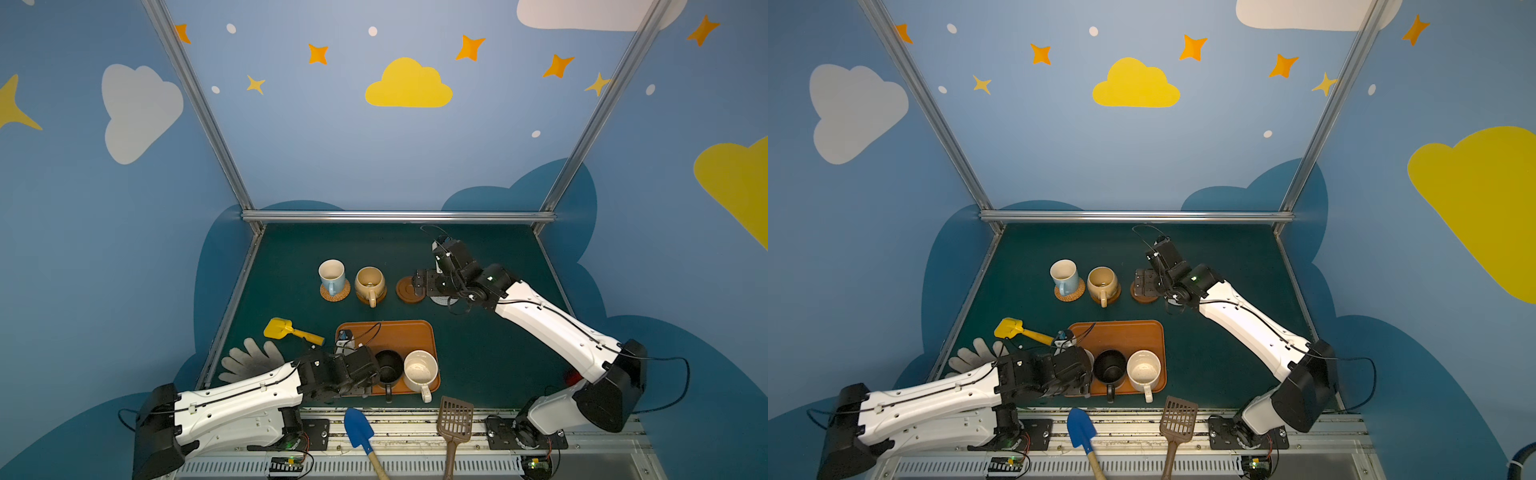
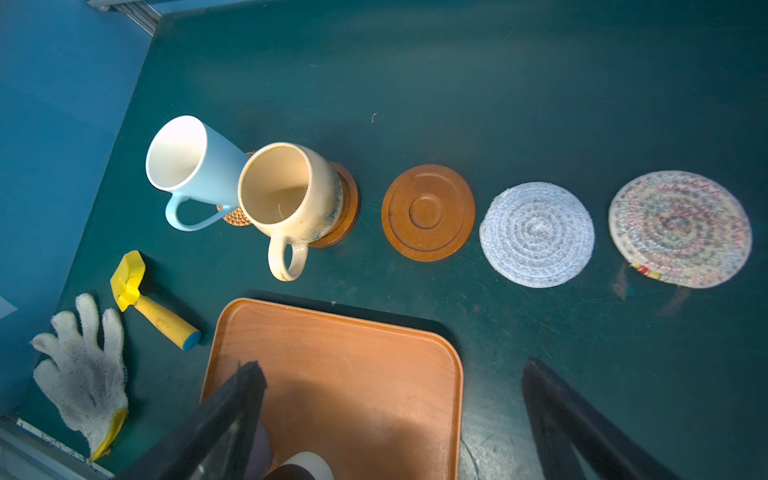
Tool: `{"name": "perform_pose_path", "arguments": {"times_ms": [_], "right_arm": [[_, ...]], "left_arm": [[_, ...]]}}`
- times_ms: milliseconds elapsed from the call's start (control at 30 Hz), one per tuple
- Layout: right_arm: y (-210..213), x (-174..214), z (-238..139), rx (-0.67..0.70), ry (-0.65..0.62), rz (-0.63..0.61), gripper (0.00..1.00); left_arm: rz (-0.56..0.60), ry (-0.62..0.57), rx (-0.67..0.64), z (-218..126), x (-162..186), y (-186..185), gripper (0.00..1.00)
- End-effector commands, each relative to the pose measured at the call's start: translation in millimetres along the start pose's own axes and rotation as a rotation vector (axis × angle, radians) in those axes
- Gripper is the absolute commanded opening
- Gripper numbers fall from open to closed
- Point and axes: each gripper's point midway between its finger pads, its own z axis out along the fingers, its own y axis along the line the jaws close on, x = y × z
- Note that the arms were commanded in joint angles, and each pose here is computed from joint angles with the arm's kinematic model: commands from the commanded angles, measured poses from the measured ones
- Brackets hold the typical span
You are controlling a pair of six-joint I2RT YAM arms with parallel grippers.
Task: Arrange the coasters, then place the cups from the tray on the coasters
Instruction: 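Lower the left gripper onto the lavender mug on the tray and grasp its rim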
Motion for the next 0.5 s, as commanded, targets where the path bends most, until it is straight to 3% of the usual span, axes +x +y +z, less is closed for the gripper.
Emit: {"name": "perform_pose_path", "arguments": {"times_ms": [0, 233, 467], "right_arm": [[0.6, -0.4, 2.5, -0.009, 0.003, 0.018, 0.97], [-1.4, 0.9, 6.4, -0.010, 0.002, 0.029, 0.96], [1.1, 3.1, 12.2, -0.021, 0.021, 0.032, 0.96]], "left_arm": [[-0.001, 0.021, -0.044, 8.4, 7.0, 9.4, 0.78], [0.015, 0.018, -0.062, 11.2, 8.1, 15.0, 0.67], [0.027, 0.004, -0.054, 14.7, 6.5, 16.2, 0.49]]}}
